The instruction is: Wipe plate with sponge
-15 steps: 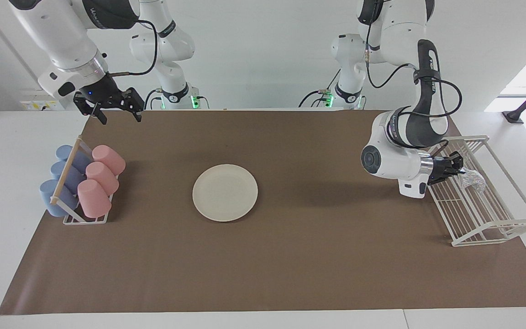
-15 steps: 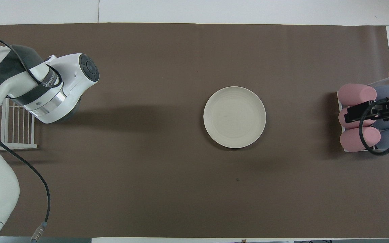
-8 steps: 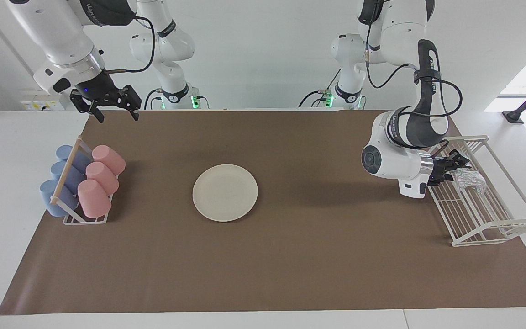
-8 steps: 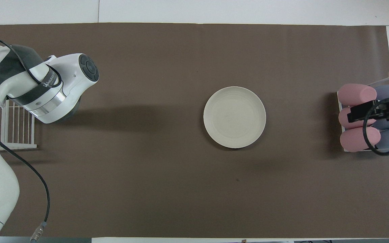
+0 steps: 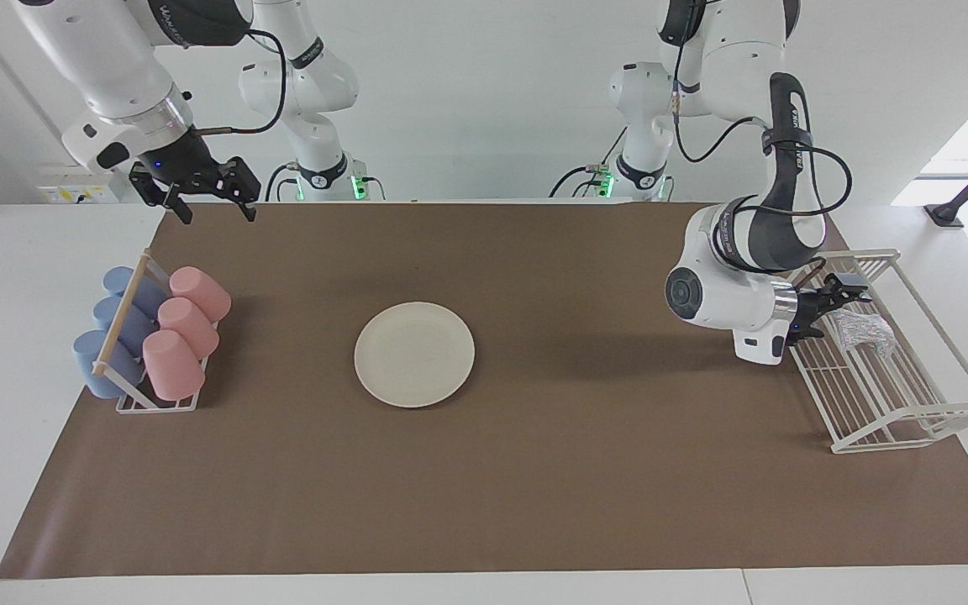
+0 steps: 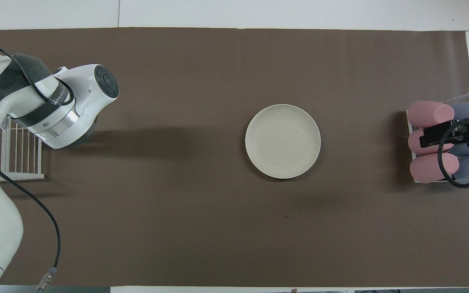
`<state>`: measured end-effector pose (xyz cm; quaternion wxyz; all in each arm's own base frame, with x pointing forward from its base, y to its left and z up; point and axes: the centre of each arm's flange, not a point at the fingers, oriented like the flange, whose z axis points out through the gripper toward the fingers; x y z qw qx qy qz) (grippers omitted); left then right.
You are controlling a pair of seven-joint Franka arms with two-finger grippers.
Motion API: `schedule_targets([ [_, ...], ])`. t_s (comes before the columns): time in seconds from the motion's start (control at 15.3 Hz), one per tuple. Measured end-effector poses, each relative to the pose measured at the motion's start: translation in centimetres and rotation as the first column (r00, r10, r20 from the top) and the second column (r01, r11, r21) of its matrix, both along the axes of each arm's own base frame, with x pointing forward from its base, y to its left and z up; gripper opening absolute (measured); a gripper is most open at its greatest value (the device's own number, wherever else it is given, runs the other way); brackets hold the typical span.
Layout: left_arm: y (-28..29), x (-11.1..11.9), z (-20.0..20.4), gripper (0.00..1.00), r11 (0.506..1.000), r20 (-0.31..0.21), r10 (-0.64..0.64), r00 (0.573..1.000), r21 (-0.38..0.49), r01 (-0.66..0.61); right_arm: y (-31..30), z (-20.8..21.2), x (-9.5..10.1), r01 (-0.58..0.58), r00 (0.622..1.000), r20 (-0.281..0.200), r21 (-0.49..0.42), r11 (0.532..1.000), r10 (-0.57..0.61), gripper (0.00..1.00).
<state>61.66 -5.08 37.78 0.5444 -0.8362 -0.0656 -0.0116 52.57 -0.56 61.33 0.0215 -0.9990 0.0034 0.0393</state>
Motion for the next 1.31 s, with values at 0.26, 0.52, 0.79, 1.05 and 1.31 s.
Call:
schedule_targets([
  [0.26, -1.3, 0.2, 3.1, 1.0, 0.96, 0.045, 0.122, 0.992, -0.261, -0.106, 0.0, 0.0, 0.0, 0.0, 1.0, 0.0, 0.0, 1.0, 0.0, 1.0],
  [0.52, -0.9, -1.0, 10.3, 1.0, 0.84, 0.051, 0.207, 0.977, -0.521, -0.151, 0.0, 0.0, 0.0, 0.0, 1.0, 0.0, 0.0, 1.0, 0.0, 1.0],
  [0.79, -0.7, -3.7, 16.6, 1.0, 0.671, 0.023, 0.221, 0.975, -0.729, -0.135, 0.0, 0.0, 0.0, 0.0, 1.0, 0.0, 0.0, 1.0, 0.0, 1.0],
  [1.05, 1.7, -7.4, 21.6, 1.0, 0.522, -0.062, 0.105, 0.993, -0.846, -0.108, 0.1, 0.0, 0.0, -0.002, 1.0, 0.0, 0.0, 1.0, 0.002, 1.0],
  [1.31, 0.8, -9.6, 24.2, 1.0, 0.403, -0.054, 0.084, 0.995, -0.911, -0.084, 0.1, 0.0, 0.0, -0.002, 1.0, 0.0, 0.0, 1.0, 0.002, 1.0],
])
